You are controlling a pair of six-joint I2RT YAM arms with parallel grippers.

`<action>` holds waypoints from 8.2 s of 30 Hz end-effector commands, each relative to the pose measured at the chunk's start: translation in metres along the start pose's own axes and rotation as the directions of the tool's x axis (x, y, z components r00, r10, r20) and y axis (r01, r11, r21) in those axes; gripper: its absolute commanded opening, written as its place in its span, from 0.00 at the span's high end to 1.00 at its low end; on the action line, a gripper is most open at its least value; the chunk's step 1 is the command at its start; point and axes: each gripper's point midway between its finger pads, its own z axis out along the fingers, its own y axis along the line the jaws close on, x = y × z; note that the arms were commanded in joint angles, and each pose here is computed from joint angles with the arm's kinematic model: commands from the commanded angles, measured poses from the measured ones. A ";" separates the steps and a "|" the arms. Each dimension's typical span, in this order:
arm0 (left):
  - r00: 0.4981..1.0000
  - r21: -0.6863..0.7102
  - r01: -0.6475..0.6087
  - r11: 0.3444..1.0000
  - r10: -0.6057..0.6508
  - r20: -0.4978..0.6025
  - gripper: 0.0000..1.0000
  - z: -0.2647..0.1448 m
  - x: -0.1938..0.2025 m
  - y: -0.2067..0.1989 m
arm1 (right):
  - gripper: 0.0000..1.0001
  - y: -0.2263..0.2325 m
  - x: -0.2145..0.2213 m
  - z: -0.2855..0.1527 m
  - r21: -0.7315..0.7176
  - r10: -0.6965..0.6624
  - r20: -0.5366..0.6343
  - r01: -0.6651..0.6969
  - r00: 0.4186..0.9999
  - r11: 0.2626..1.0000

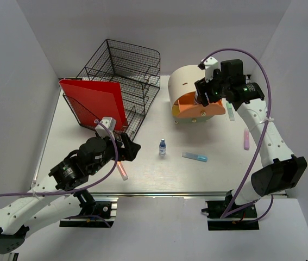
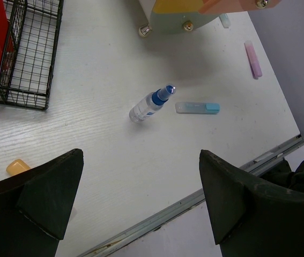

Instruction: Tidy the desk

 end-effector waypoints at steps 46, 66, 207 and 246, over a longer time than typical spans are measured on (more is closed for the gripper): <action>0.999 0.045 0.023 0.999 -0.024 0.027 0.02 -0.008 -0.016 -0.012 | 1.00 0.000 0.046 -0.017 -0.042 -0.549 -0.015 0.548 0.836 0.835; 0.997 0.169 0.079 0.982 -0.079 -0.006 0.02 0.039 -0.011 -0.056 | 1.00 -0.015 0.008 0.024 0.046 -0.499 0.060 0.497 0.864 0.866; 0.978 -0.064 -0.043 0.997 0.029 -0.204 0.02 0.092 0.041 -0.038 | 0.25 0.060 0.133 0.022 -0.171 0.574 0.085 -0.555 0.815 0.814; 0.903 -0.326 -0.365 0.872 0.246 -0.353 0.40 0.188 0.101 -0.030 | 0.52 0.056 0.081 -0.087 -0.095 0.285 0.365 -0.269 0.886 0.959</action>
